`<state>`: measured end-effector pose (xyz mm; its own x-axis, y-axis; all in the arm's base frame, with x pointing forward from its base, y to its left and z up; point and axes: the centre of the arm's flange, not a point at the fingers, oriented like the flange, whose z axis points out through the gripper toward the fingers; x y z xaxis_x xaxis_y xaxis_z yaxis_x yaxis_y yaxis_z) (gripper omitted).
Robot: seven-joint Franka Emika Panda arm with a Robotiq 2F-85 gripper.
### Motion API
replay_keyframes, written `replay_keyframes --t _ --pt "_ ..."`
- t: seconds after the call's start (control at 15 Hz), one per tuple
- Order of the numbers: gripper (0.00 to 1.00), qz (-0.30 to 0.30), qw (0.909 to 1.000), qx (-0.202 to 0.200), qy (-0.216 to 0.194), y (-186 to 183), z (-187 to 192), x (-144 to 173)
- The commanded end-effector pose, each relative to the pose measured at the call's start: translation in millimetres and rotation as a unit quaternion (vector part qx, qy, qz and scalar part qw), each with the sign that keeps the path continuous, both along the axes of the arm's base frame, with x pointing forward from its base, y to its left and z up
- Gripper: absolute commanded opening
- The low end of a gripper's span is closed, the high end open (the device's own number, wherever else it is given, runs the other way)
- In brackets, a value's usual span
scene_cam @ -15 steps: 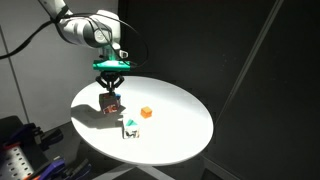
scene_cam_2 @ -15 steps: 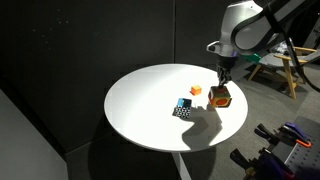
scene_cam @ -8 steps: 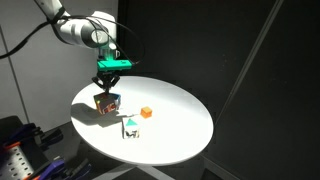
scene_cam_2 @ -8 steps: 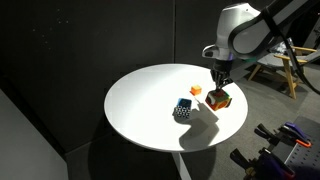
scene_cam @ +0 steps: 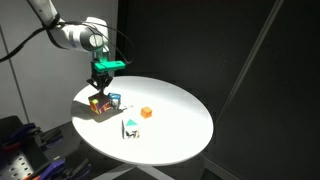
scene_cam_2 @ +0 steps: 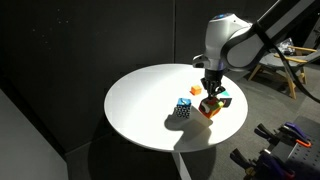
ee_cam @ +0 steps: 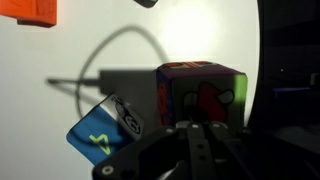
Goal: Move the plush block to the left
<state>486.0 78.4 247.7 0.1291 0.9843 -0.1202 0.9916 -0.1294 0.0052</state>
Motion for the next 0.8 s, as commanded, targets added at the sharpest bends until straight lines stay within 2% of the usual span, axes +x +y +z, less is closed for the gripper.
replay_keyframes --t 0.0,0.73 --pt "0.01 0.02 0.9998 -0.001 -0.003 23 -5 11" --pt "0.01 0.043 0.999 0.014 -0.001 66 -38 16"
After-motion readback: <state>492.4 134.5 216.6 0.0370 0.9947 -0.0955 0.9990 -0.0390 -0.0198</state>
